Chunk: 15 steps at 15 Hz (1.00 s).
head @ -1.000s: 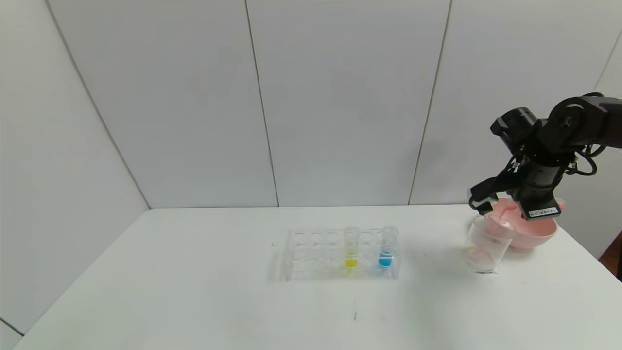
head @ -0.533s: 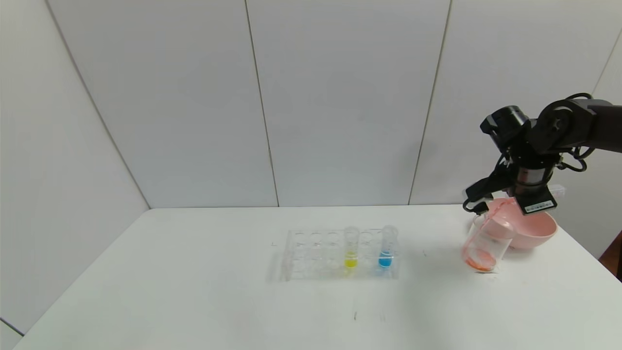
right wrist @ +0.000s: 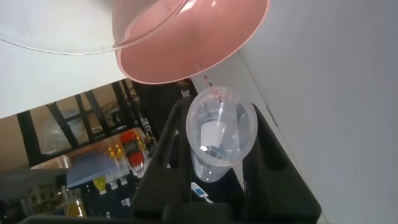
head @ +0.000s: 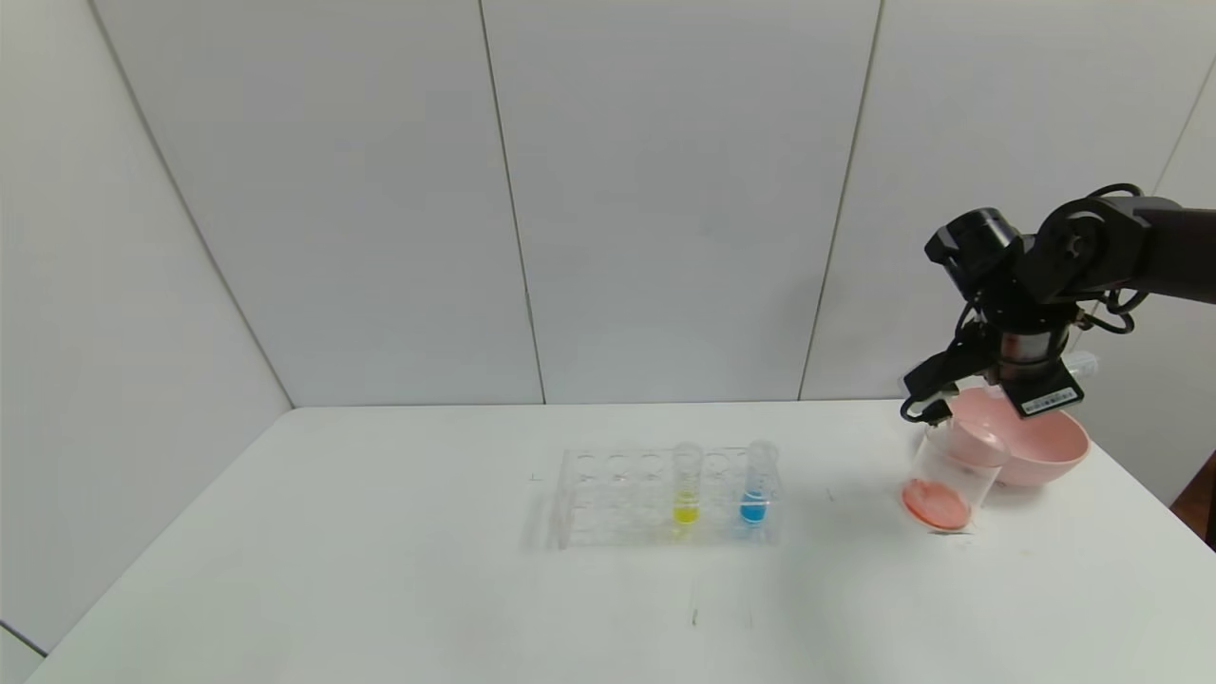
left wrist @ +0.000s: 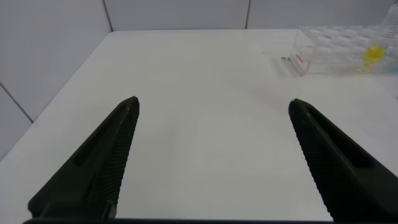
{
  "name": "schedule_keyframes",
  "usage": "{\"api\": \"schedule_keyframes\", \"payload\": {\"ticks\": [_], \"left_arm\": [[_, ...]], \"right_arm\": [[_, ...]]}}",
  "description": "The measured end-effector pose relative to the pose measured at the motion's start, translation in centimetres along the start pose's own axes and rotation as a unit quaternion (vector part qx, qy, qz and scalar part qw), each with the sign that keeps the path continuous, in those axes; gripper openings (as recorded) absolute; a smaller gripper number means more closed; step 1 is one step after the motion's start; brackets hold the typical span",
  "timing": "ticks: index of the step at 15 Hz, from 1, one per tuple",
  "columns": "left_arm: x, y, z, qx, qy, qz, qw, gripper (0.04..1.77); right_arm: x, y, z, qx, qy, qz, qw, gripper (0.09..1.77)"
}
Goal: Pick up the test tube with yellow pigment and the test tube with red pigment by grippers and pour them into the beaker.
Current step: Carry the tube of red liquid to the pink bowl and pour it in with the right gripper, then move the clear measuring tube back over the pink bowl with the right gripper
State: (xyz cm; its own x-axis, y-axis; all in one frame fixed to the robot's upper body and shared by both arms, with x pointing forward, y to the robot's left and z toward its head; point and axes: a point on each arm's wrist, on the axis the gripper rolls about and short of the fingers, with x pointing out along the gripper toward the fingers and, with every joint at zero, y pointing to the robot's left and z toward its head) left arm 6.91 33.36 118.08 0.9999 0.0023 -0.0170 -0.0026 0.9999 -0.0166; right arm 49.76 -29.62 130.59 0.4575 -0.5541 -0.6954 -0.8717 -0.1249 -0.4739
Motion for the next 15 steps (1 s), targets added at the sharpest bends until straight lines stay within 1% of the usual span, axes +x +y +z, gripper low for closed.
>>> {"api": "schedule_keyframes", "payload": {"ticks": [12, 15], "left_arm": [[0.0, 0.0, 0.0, 0.0, 0.0, 0.0, 1.0, 1.72], [0.0, 0.0, 0.0, 0.0, 0.0, 0.0, 1.0, 1.72]], "right_arm": [[-0.54, -0.04, -0.06, 0.003, -0.002, -0.007, 1.0, 0.53], [-1.03, -0.02, -0.66, 0.012, -0.005, -0.011, 1.0, 0.53]]}}
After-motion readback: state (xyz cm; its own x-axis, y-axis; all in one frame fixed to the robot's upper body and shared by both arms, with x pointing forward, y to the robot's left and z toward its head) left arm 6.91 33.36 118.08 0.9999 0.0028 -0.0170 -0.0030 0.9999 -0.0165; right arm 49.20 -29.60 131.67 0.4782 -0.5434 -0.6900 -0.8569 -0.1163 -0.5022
